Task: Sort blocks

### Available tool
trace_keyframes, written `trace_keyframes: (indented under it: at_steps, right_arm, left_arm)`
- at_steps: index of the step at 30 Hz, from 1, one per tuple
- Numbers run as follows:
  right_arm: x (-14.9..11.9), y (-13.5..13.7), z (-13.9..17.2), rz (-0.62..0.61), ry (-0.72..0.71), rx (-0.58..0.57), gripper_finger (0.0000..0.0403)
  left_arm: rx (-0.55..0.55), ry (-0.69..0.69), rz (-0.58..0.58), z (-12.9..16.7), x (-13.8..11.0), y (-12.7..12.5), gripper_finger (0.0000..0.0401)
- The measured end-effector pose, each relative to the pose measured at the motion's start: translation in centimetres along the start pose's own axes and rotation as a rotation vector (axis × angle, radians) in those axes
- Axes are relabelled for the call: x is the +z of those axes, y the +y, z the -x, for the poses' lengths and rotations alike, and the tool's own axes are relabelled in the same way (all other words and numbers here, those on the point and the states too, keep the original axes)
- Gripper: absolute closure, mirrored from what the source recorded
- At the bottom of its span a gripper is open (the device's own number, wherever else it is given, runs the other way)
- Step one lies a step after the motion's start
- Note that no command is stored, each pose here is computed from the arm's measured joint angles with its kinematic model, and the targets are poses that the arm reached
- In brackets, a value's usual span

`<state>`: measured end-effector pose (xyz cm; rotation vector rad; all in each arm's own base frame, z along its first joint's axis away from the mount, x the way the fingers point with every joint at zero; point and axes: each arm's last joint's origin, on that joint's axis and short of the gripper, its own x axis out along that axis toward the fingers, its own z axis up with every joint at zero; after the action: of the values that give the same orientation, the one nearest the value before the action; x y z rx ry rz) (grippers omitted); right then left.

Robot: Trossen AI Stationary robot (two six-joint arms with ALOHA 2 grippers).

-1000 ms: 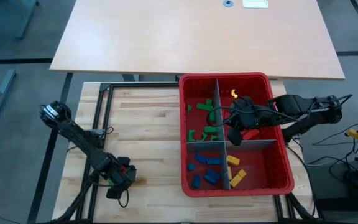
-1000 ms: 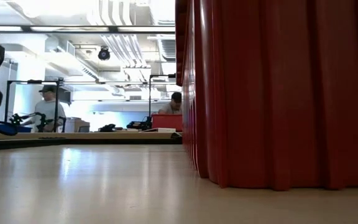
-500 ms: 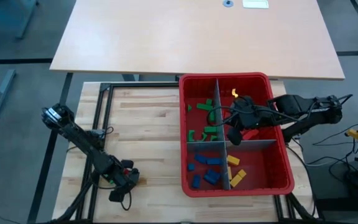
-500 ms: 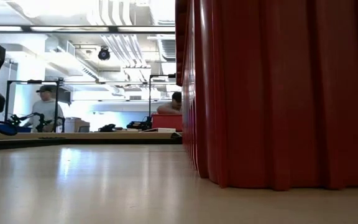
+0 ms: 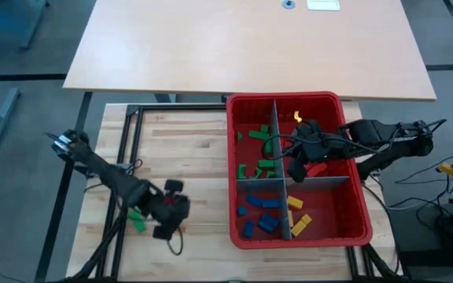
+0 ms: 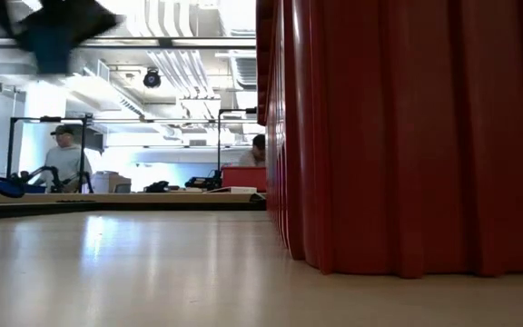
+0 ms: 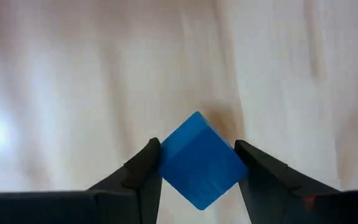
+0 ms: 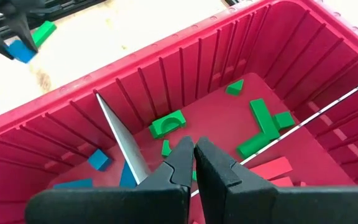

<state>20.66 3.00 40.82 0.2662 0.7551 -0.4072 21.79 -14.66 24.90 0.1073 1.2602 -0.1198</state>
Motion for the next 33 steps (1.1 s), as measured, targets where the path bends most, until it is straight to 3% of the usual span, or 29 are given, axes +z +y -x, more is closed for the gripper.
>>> trace_keyframes:
  at_steps: [6,9,14,21,25,33]
  right_arm:
    - [0.0,0.0,0.0,0.006,-0.001,-0.002,0.0403]
    - [0.0,0.0,0.0,0.007,0.0,-0.002,0.0403]
    - [0.0,0.0,0.0,0.01,0.0,-0.002,0.0403]
    - [0.0,0.0,0.0,0.009,0.0,-0.001,0.0403]
    - [0.0,0.0,0.0,0.015,0.001,-0.002,0.0403]
    - [0.0,-0.1,0.0,0.031,0.003,-0.003,0.0403]
  left_arm:
    - [0.164,-0.301,-0.075,6.9,5.9,3.7,0.0245]
    - [0.204,-0.373,-0.122,8.2,8.0,5.6,0.0245]
    - [0.201,-0.392,-0.247,7.1,11.8,7.2,0.0245]
    - [0.087,-0.39,-0.371,3.9,17.1,6.6,0.0245]
    - [0.077,-0.4,-0.4,3.4,18.7,6.5,0.0242]
    - [0.143,-0.291,-0.269,3.2,18.0,8.6,0.0045]
